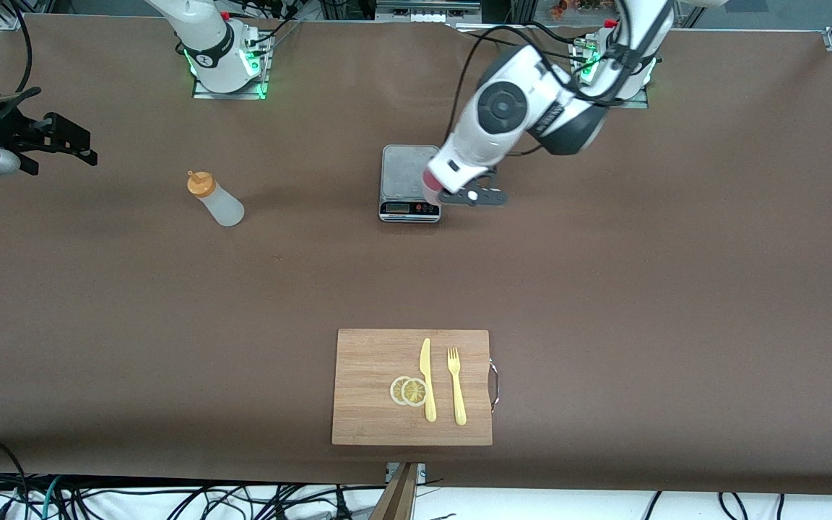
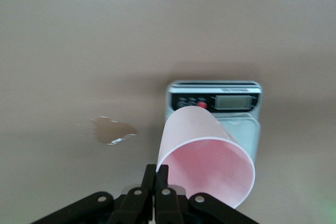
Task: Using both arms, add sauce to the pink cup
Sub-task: 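Lift the pink cup with the left gripper and carry it to the scale, then set the pink cup on the scale and open the left gripper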
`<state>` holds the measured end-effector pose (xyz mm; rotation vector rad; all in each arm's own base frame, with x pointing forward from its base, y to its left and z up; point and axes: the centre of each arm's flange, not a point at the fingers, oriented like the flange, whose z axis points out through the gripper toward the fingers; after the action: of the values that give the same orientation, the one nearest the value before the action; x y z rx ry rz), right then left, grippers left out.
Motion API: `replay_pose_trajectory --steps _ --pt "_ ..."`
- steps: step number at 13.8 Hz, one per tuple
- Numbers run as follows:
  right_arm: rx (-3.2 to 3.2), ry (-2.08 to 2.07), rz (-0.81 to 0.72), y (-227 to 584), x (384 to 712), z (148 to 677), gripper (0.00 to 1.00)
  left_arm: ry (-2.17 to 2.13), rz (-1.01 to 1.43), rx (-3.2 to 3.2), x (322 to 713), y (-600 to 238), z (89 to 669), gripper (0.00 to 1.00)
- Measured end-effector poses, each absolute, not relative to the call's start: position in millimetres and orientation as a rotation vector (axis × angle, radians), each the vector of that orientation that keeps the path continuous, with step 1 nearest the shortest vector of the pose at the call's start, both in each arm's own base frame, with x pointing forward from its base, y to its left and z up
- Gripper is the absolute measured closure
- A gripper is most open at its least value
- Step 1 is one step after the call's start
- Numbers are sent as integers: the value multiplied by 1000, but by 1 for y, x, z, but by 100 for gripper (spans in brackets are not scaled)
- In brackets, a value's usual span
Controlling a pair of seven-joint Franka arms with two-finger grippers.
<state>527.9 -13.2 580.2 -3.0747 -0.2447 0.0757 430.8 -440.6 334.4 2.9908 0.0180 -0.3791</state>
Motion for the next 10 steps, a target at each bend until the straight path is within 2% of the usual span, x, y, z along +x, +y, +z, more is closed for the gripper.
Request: replay_pose_trajectory --steps 4,7,8,10 --pt "-3068 -257 134 -10 525 576 0 -82 -478 2991 394 -475 300 97" --pt "-3066 -261 152 -10 525 573 0 -88 -505 2993 390 -478 290 97" --pt "-3066 -263 155 -9 526 572 0 -87 -501 2990 391 -478 288 93" --pt "-3065 -266 162 -8 526 570 0 -84 -494 2984 392 -479 284 72"
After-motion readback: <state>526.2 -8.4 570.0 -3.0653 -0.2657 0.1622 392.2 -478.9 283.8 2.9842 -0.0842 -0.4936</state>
